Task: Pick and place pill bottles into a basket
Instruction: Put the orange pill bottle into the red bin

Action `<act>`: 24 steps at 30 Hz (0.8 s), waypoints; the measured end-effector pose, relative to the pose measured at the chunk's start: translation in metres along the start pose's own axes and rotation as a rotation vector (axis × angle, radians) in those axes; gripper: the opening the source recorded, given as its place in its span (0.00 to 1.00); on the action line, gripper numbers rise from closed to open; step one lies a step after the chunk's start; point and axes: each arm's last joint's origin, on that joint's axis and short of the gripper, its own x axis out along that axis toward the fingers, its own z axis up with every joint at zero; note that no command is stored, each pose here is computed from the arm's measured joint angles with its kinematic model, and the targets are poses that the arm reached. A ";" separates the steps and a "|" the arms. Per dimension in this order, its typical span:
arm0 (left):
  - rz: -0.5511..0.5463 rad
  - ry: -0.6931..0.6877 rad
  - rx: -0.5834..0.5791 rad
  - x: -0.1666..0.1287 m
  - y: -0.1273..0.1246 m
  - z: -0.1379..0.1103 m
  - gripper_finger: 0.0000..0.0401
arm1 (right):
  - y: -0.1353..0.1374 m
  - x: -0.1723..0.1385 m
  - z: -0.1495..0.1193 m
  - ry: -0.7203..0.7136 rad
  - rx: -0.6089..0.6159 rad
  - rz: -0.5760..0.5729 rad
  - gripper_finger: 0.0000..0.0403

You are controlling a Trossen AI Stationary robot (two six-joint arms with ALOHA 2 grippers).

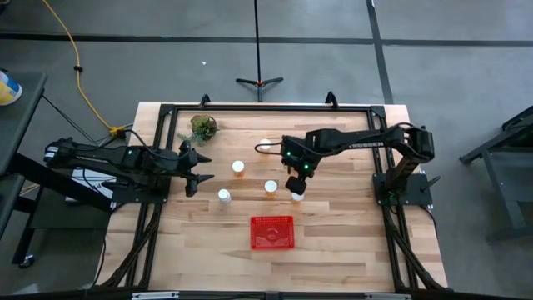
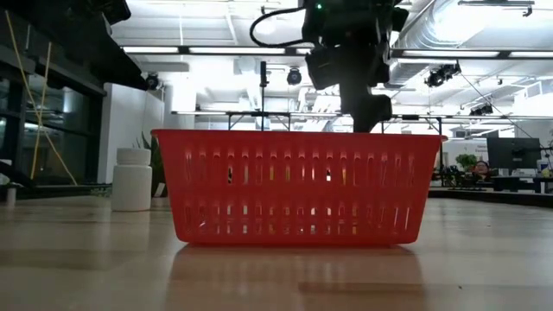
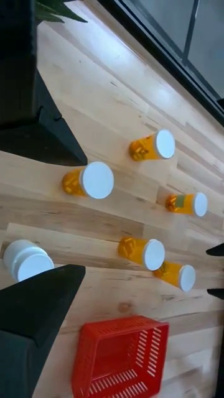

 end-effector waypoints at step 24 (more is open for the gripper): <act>0.001 0.003 0.010 0.000 0.000 0.000 0.77 | 0.009 0.062 -0.008 0.137 0.144 -0.138 0.78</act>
